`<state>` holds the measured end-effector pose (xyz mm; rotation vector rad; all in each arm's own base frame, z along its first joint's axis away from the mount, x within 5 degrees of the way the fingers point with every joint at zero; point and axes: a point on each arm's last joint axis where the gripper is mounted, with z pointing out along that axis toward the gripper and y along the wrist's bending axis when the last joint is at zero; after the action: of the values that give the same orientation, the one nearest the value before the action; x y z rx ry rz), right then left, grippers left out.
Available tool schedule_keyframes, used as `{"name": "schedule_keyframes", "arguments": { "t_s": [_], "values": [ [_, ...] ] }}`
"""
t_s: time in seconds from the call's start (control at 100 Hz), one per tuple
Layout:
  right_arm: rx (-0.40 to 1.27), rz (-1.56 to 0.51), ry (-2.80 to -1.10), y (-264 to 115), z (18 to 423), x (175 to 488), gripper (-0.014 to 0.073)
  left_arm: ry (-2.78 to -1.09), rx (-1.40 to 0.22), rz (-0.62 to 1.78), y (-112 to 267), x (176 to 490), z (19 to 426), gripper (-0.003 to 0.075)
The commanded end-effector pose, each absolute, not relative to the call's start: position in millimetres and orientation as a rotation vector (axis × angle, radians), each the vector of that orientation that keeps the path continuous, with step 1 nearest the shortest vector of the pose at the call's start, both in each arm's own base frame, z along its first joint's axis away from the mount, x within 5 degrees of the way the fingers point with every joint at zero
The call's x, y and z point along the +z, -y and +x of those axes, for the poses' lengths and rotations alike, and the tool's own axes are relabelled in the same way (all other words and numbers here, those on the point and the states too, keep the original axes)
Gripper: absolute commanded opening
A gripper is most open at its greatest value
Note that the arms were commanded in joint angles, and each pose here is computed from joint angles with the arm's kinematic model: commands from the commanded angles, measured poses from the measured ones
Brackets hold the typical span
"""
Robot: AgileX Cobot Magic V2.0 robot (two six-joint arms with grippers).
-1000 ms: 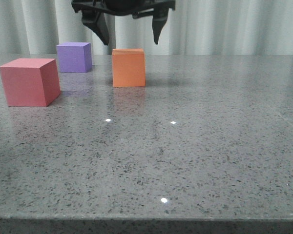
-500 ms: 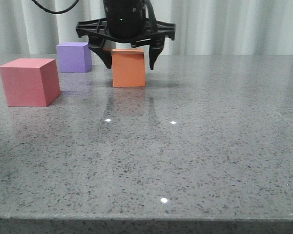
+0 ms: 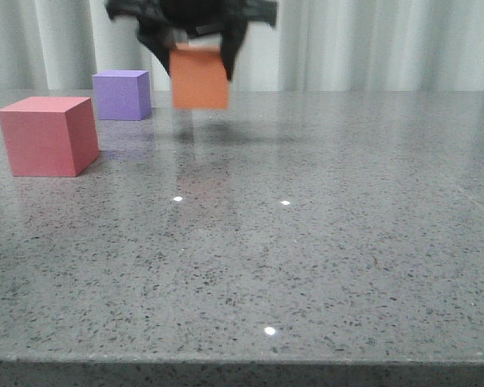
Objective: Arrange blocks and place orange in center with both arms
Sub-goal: 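Carry the orange cube with the left gripper between pink and purple cubes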
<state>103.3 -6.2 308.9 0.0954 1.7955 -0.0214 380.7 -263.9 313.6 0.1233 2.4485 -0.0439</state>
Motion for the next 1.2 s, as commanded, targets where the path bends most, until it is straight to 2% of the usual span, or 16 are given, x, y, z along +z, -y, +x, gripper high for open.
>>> {"name": "schedule_keyframes", "arguments": {
  "t_s": [0.0, 0.2, 0.45, 0.74, 1.19],
  "values": [
    [-0.031, 0.067, -1.693, 6, 104, 325, -0.0068, -2.300, -0.092, 0.087, 234, 379, 370, 0.0337],
    [-0.031, 0.067, -1.693, 6, 104, 325, -0.0068, -2.291, -0.062, 0.065, 188, 403, 371, 0.0337],
    [-0.031, 0.067, -1.693, 6, 104, 325, -0.0068, -2.314, -0.059, 0.071, 152, 386, 386, 0.0336],
    [-0.031, 0.067, -1.693, 6, 104, 325, -0.0068, -2.347, -0.093, 0.091, 144, 348, 395, 0.0336],
    [-0.031, 0.067, -1.693, 6, 104, 325, -0.0068, -2.370, -0.119, 0.113, 150, 312, 402, 0.0336]
  ]
}}
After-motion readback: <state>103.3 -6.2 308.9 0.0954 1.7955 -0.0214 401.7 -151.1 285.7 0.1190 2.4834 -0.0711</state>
